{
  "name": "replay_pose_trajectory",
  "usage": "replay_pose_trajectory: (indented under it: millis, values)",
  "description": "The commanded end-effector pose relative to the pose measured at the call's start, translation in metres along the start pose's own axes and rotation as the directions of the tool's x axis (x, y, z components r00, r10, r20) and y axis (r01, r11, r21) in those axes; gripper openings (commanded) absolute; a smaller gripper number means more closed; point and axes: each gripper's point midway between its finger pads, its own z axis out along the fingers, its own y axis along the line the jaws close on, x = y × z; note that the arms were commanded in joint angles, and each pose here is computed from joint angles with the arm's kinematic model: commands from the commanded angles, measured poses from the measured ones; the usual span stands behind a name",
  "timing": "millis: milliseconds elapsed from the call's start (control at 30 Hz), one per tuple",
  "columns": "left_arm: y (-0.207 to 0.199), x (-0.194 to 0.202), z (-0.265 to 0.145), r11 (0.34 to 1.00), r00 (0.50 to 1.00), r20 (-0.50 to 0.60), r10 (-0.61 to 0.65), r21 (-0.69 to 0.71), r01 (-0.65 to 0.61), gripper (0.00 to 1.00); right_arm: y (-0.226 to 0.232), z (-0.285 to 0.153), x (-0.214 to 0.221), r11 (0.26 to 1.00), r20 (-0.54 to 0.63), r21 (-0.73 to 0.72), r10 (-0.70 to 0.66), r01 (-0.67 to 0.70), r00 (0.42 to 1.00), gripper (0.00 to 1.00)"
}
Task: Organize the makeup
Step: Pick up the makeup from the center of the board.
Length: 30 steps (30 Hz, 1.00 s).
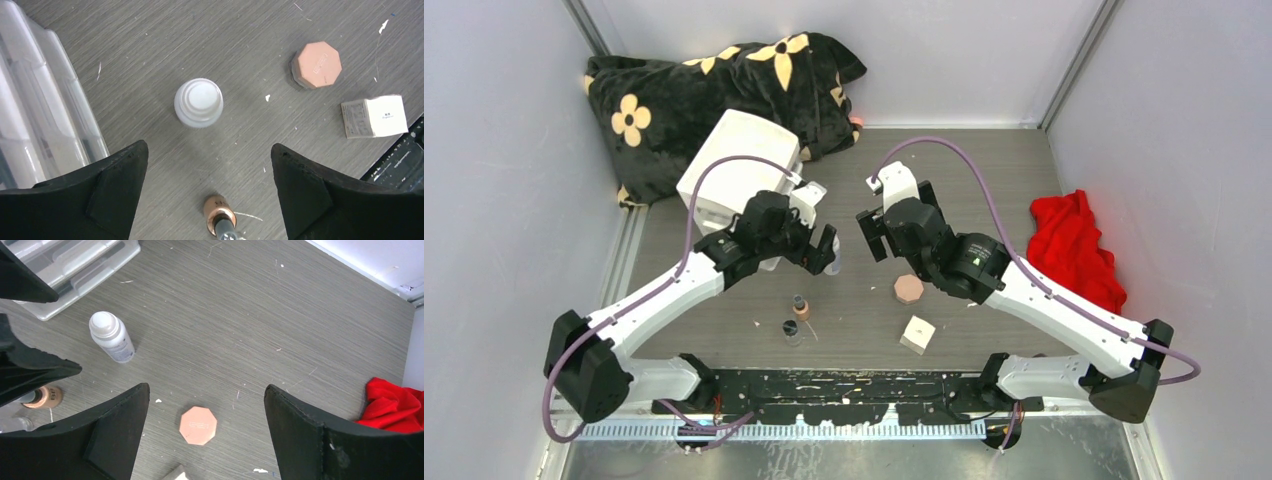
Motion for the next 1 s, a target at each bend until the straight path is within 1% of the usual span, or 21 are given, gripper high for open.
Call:
replay_pose_trajectory:
  millis: [0,167,300,600,667,733,967]
  values:
    - [-0.006,-0.029,0.014,0.999,0.993,0.115,0.004,0.031,-0.007,0.92,-0.012,-0.006,-0.011,0.999,0.043,0.030,0.037,-0.039,0.998,0.89]
    - [-0.007,-0.011,0.037,0.998,0.998,0.054,-0.012,0.055,0.009,0.91,-0.016,-0.009,-0.010,0.998,0.048,0.037,0.045,-0.047,0.998,0.89]
    - [-0.010,-0.006,0.050,0.997,0.999,0.030,-0.024,0.078,0.021,0.90,-0.018,-0.008,-0.007,0.998,0.039,0.042,0.047,-0.048,0.998,0.89]
    - [-0.006,0.003,0.068,0.998,1.000,-0.009,-0.022,0.065,0.023,0.88,-0.022,-0.008,-0.002,0.997,0.026,0.047,0.052,-0.054,0.998,0.89]
    - [-0.004,0.004,0.073,0.998,1.000,-0.008,-0.024,0.062,0.024,0.88,-0.021,-0.007,0.001,0.998,0.018,0.045,0.051,-0.052,0.999,0.89]
    - [-0.002,0.006,0.077,0.998,1.000,-0.002,-0.023,0.053,0.024,0.85,-0.021,-0.007,0.003,0.998,0.009,0.041,0.050,-0.050,0.999,0.89]
    - [0.008,0.010,0.095,1.000,0.999,0.034,-0.004,0.013,0.004,0.84,-0.019,-0.007,0.010,0.998,-0.016,0.025,0.051,-0.050,0.999,0.89]
